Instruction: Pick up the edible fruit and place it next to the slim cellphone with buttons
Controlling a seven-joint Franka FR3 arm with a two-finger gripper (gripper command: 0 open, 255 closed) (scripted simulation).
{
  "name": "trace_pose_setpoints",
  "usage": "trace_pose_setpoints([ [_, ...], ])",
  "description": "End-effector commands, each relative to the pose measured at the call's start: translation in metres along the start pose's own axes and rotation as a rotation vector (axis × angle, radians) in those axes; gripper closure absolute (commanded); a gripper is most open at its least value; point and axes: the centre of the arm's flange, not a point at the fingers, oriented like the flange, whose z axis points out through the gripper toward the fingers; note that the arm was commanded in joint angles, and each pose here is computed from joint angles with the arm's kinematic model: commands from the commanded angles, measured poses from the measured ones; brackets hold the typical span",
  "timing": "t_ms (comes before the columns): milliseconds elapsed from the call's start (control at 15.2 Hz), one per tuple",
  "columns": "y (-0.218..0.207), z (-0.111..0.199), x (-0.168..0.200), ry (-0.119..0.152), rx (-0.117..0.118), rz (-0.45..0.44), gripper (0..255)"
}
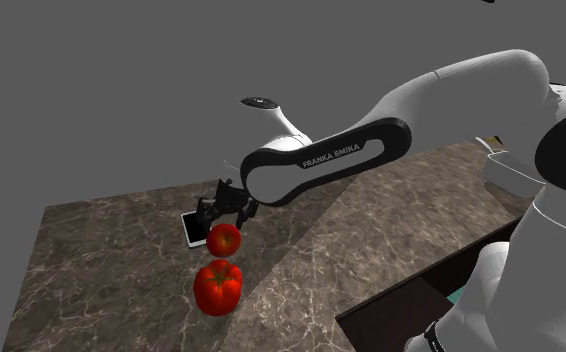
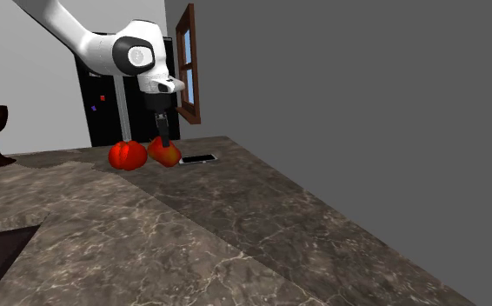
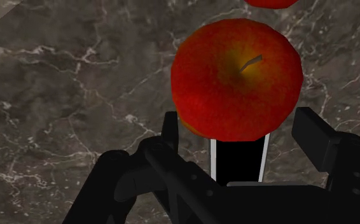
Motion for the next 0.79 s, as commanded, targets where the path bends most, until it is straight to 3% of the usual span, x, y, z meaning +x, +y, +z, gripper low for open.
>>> trace_pose_setpoints([
  [0,0.000,0.000,0.000,0.000,0.000,0.000,255],
  [66,0.000,0.000,0.000,0.000,0.000,0.000,255],
  [132,0.000,0.000,0.000,0.000,0.000,0.000,0],
  [462,0.000,0.000,0.000,0.000,0.000,0.000,0],
  [726,0.000,-0.050,0.000,0.000,0.000,0.000,0],
])
